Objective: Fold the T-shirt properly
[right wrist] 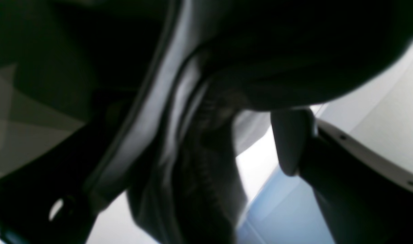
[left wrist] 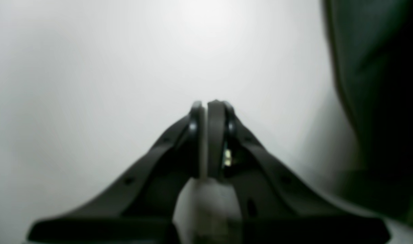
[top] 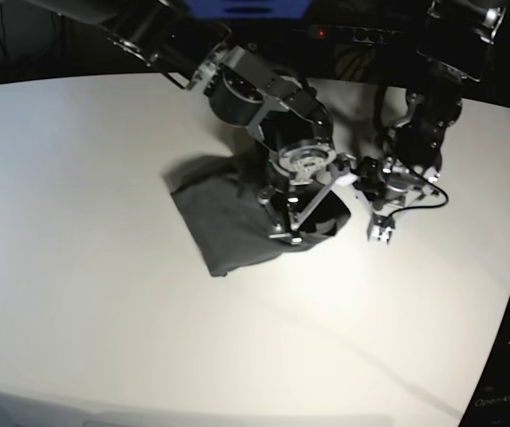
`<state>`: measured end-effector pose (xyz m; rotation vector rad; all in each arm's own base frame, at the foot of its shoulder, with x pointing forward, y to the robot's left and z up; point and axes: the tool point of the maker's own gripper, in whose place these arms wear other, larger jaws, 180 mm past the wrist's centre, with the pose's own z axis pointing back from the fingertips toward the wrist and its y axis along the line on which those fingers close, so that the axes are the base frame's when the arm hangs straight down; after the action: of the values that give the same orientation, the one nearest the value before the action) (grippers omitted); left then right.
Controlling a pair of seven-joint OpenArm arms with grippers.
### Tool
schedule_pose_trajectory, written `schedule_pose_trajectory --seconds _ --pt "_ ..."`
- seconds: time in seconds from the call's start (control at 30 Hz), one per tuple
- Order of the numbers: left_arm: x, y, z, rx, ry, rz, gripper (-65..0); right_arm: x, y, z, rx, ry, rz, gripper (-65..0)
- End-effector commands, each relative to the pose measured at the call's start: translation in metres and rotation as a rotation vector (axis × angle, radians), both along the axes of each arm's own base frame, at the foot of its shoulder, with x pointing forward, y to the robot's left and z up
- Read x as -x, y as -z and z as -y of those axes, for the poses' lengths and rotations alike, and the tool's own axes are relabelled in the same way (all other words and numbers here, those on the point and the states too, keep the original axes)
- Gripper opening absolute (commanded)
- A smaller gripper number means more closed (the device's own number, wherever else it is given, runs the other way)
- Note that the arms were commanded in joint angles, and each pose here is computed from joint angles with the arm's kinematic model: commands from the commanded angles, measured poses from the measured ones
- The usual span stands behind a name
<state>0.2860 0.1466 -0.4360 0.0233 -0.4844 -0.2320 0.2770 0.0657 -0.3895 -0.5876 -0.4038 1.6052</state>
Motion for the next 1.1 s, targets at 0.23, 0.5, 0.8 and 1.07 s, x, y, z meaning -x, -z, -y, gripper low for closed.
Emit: schedule_pose_trajectory --seconds 0.23,0.5,0.8,1.07 --pt "0.020 -0.011 -0.014 0.007 -0.045 -0.040 -61.6 -0.021 -0.026 0.007 0.042 0.044 0.085 -10.9" --pt "0.052 0.006 -0.017 -0.001 -0.048 -0.104 -61.6 -0.042 -0.062 0.016 0.057 0.099 0.184 -10.6" --pt "0.054 0.006 -0.016 0.000 -0.046 -0.106 -61.6 -0.038 -0.076 0.012 -0.003 0.098 0.211 -10.6" --pt "0.055 0.009 -0.017 -0.003 -0.049 -0.114 -61.6 -0.006 -0.045 0.016 0.014 0.099 0.115 -10.9"
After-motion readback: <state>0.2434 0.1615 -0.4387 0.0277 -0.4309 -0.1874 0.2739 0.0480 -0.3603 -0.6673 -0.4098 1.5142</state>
